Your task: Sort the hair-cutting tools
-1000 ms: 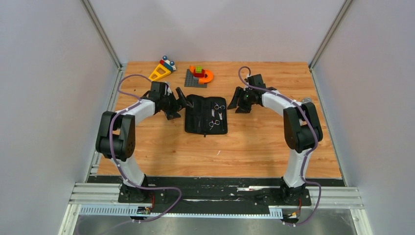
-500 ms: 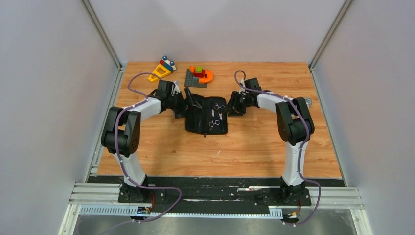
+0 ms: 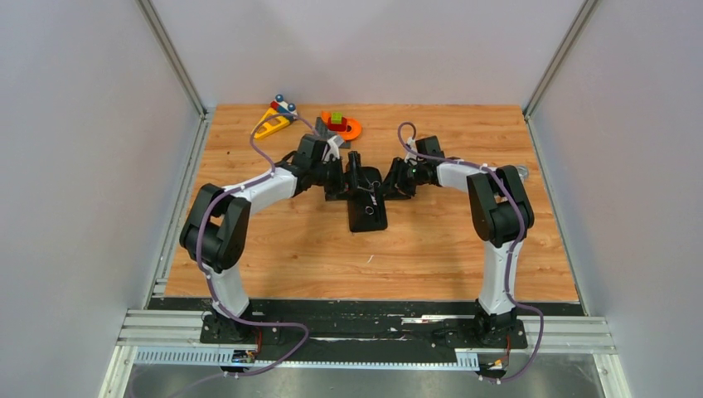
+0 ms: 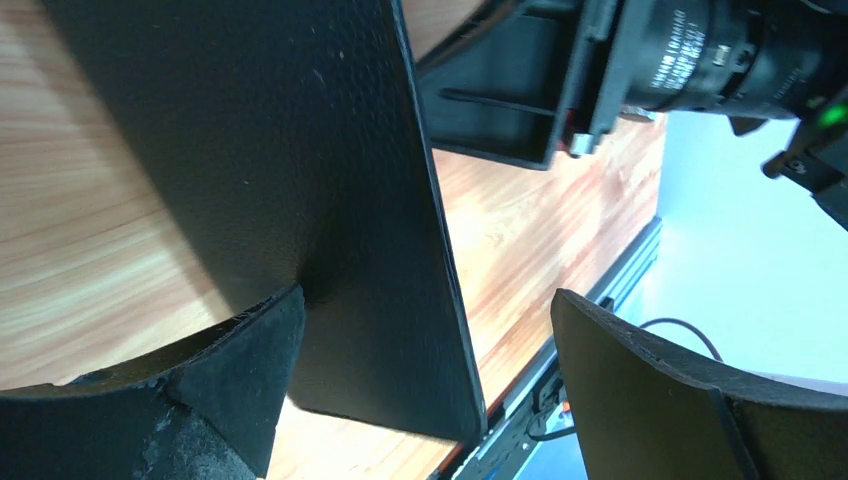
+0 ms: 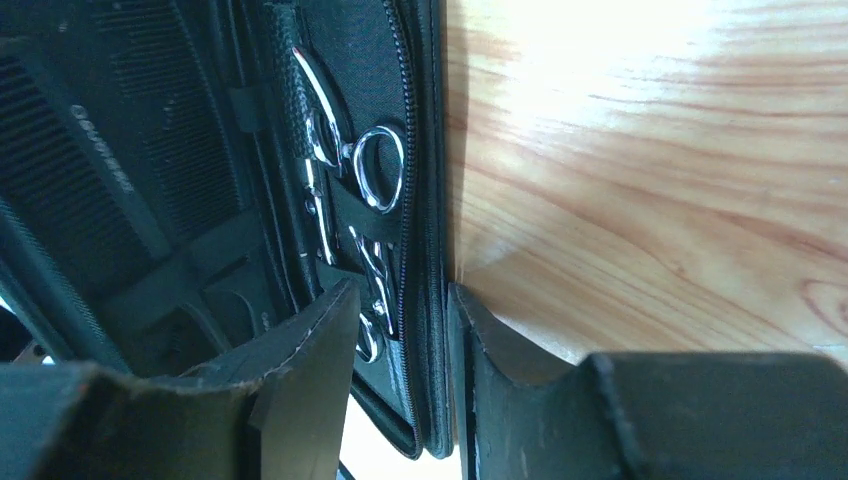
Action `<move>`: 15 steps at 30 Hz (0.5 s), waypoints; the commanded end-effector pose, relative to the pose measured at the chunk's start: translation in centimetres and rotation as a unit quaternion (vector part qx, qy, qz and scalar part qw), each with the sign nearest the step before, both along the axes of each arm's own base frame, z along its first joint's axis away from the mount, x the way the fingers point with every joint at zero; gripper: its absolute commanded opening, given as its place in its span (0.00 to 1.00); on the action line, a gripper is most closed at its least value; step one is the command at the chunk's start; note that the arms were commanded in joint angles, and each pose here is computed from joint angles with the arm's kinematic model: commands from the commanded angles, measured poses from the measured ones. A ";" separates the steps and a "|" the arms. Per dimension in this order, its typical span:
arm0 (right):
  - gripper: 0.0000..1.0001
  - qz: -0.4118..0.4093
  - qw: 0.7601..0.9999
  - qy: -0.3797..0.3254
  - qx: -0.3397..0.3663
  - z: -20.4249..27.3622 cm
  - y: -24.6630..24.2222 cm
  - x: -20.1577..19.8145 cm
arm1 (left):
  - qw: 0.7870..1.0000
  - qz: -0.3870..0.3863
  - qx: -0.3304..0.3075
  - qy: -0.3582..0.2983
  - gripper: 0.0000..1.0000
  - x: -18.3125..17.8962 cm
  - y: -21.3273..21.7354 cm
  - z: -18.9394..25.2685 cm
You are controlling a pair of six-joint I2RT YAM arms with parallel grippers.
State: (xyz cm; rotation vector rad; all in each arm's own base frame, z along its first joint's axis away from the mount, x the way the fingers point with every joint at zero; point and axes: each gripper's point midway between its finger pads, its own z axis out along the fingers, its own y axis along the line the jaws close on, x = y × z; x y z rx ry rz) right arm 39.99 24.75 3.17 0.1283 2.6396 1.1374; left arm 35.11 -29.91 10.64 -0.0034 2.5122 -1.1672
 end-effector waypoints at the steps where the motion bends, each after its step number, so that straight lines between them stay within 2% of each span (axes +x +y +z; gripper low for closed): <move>1: 0.41 0.016 1.000 -0.001 0.005 0.3 0.4 -1.1 | 0.998 -0.044 -0.031 -0.035 1.00 0.1 -3.5 1.9; 8: 0.56 -0.014 1.000 -0.004 0.014 1.0 -1.2 -1.1 | 0.998 -0.050 -0.020 -0.016 1.00 -0.1 -5.1 -0.3; 15: 0.58 -0.066 0.997 -0.015 0.039 2.8 -4.4 -0.4 | 0.999 -0.047 -0.011 0.008 1.00 -0.8 -4.7 -2.3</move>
